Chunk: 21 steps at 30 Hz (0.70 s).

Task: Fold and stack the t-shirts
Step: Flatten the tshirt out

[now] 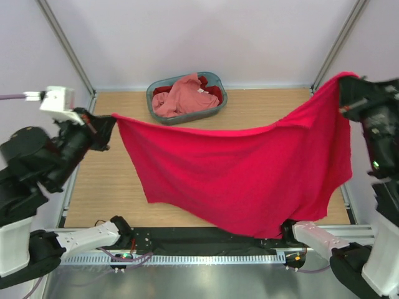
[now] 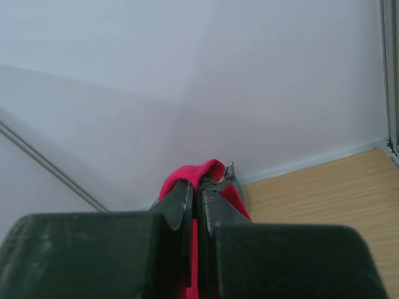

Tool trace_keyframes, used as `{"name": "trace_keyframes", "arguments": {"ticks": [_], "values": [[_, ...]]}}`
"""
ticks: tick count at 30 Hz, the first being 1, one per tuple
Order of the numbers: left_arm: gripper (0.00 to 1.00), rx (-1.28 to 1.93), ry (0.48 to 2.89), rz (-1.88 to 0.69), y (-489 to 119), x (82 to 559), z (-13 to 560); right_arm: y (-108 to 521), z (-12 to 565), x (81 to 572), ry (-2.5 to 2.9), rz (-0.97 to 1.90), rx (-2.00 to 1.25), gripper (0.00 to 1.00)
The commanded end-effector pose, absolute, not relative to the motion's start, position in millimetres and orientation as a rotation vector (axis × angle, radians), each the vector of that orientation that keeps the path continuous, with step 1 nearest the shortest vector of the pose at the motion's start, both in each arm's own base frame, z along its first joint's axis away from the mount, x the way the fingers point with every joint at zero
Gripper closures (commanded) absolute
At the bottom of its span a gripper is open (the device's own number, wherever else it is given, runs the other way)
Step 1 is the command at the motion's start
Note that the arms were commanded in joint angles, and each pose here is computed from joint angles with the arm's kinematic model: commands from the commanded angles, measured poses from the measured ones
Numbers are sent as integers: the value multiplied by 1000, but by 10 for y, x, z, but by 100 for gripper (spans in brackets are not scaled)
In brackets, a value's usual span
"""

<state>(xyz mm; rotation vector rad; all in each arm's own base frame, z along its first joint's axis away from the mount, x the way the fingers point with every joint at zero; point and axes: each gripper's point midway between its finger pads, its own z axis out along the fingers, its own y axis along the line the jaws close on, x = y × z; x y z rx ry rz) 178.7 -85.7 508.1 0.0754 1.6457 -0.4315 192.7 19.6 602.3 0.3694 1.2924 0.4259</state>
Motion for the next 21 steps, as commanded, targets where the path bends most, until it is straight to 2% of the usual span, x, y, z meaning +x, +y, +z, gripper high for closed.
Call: {"name": "trace_keyframes", "arguments": {"ticks": [1, 4, 8, 15, 21], "values": [[100, 33, 1594, -356, -1022, 2121, 5162, 305, 5986, 2454, 1297, 372, 326, 99], [100, 10, 1589, -293, -1086, 2297, 5177, 323, 5927, 2669, 1306, 336, 318, 99], [100, -24, 1594, -253, -1071, 2368, 5284, 298, 6026, 2630, 1297, 307, 293, 99], [100, -68, 1574, -403, -916, 2065, 5376, 210, 6182, 2190, 1278, 310, 268, 99], [99, -19, 1551, -565, -883, 1747, 5444, 337, 6254, 1759, 1255, 457, 222, 99]]}}
